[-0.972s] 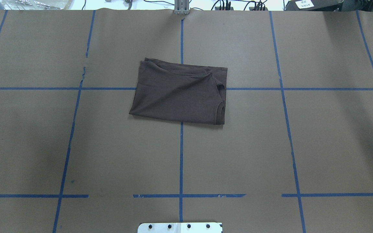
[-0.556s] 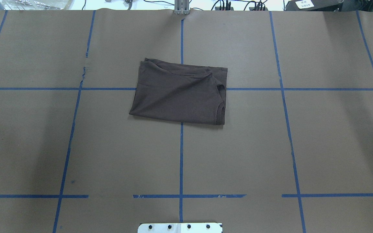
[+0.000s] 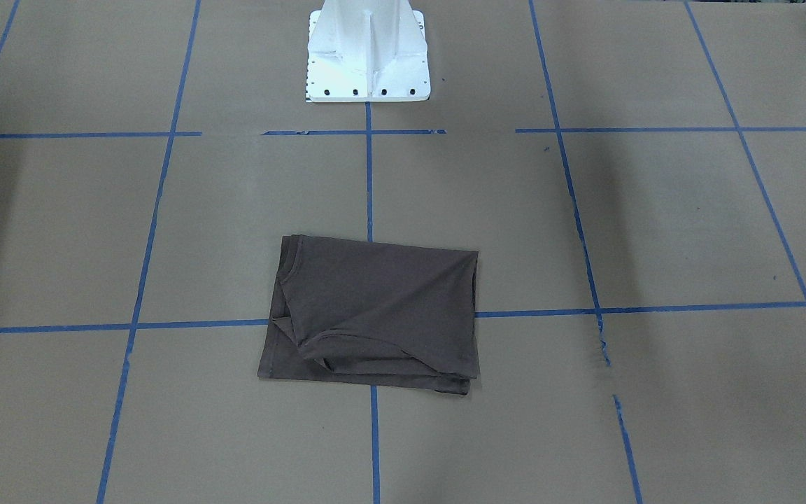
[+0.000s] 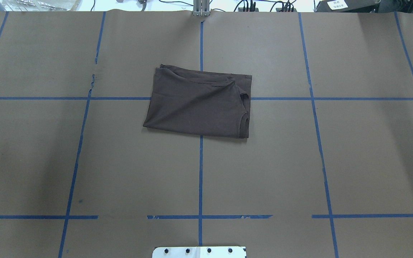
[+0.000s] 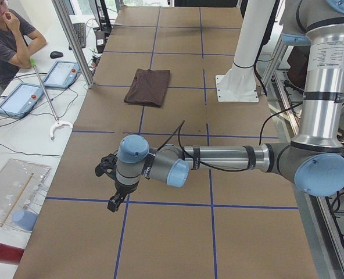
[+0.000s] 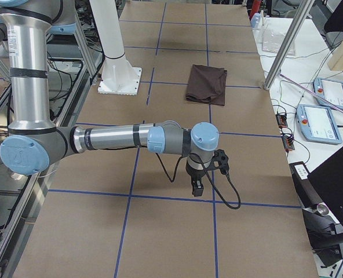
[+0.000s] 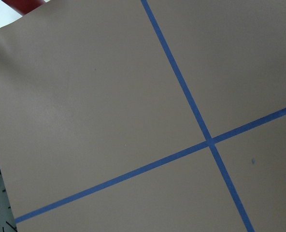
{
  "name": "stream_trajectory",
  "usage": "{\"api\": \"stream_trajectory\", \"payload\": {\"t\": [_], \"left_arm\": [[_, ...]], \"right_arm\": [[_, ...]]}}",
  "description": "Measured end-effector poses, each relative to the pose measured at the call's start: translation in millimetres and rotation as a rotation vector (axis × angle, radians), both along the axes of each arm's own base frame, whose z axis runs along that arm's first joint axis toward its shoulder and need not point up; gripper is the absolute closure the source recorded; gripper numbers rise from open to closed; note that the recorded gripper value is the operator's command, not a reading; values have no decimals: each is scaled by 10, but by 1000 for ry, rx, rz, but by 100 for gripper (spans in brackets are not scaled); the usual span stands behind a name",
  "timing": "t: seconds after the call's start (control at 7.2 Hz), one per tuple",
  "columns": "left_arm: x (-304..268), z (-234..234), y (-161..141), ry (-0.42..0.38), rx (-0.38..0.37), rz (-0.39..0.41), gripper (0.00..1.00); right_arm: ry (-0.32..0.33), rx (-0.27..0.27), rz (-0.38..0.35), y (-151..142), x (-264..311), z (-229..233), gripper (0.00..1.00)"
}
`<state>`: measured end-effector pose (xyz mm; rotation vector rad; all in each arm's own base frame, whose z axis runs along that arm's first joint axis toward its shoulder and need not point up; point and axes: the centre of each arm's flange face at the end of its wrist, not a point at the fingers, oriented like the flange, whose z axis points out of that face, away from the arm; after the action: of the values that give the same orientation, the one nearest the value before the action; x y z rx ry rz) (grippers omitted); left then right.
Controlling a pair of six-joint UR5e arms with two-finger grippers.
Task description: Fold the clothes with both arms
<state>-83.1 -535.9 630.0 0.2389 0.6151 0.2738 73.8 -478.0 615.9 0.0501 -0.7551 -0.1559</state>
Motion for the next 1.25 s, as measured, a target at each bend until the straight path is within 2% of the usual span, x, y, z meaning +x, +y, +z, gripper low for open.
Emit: {"api": "stream_trajectory", "payload": {"t": [0.28,0.42,0.69,0.83,1.25], "left_arm": [[131,-6,-20,29,-114,-36,0],[157,27,8,48,-142,-48,0],[176,107,106,71,-163,-51,0],[179,125,131,74,-166,-50,0],[180,136,145,76,-167,-50,0]], "right_arm": [[-51,-28,43,91,155,96,0],[-62,-47,54,161,188,189,0],[-75,-105,63,310,196,481,0],[-76,-115,73,341,198,619,0],[-68,-96,183,325,203,815,0]]}}
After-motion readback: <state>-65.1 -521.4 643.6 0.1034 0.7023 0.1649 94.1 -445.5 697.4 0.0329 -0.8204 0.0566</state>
